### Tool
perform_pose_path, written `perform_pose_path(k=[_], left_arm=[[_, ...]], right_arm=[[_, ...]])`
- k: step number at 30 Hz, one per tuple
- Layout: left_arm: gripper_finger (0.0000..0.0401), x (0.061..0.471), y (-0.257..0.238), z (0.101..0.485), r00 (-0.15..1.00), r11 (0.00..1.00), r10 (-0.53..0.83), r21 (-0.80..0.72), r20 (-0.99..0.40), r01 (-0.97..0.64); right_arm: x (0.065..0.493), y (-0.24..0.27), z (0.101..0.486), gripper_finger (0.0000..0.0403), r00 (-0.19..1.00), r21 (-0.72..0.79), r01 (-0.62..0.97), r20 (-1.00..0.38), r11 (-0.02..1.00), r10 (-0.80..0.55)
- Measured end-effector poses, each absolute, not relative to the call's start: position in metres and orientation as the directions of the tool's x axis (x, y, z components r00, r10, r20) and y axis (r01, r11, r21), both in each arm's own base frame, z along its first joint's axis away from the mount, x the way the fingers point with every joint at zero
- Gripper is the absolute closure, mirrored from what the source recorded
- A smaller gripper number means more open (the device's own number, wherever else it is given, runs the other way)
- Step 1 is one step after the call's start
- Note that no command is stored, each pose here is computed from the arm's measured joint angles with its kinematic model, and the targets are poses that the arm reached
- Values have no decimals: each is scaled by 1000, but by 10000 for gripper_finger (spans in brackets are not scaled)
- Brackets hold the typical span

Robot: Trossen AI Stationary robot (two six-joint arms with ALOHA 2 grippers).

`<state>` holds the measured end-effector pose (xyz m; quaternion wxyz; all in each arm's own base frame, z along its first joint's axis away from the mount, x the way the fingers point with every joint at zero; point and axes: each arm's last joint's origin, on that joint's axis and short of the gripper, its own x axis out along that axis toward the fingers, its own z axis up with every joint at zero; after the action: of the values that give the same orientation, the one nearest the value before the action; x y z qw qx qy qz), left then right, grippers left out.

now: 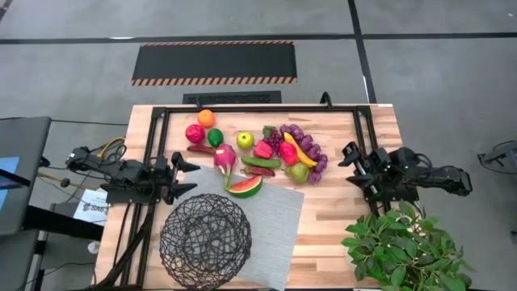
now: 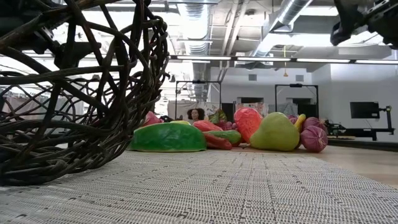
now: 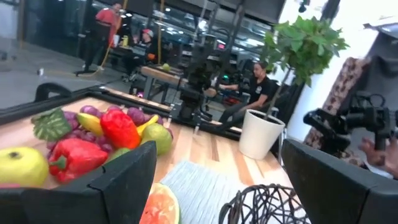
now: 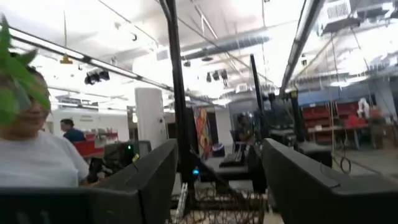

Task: Build produce basket
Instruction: Put the red apple into the mesh basket

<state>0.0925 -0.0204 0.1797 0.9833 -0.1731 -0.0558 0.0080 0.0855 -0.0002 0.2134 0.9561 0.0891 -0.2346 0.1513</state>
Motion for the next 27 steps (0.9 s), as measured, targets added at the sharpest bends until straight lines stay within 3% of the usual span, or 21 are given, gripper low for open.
perform_pose_path(k=[8,19,23,27], left_arm=[[69,92,-17,183,977,904,168,-416,135,-98],[69,91,-13,183,951,882,282,-423,125,-206],[69,87,-11,198,941,875,295,-443,163,-198],[69,79,-4,229,914,852,394,-411,95,-325]], right_arm=[[85,0,214,148,841,98,-327,484,940,242],[87,-6,212,148,875,206,-156,482,966,38],[88,-9,210,148,884,252,-75,464,965,-53],[90,-11,207,148,897,283,-16,428,959,-111]])
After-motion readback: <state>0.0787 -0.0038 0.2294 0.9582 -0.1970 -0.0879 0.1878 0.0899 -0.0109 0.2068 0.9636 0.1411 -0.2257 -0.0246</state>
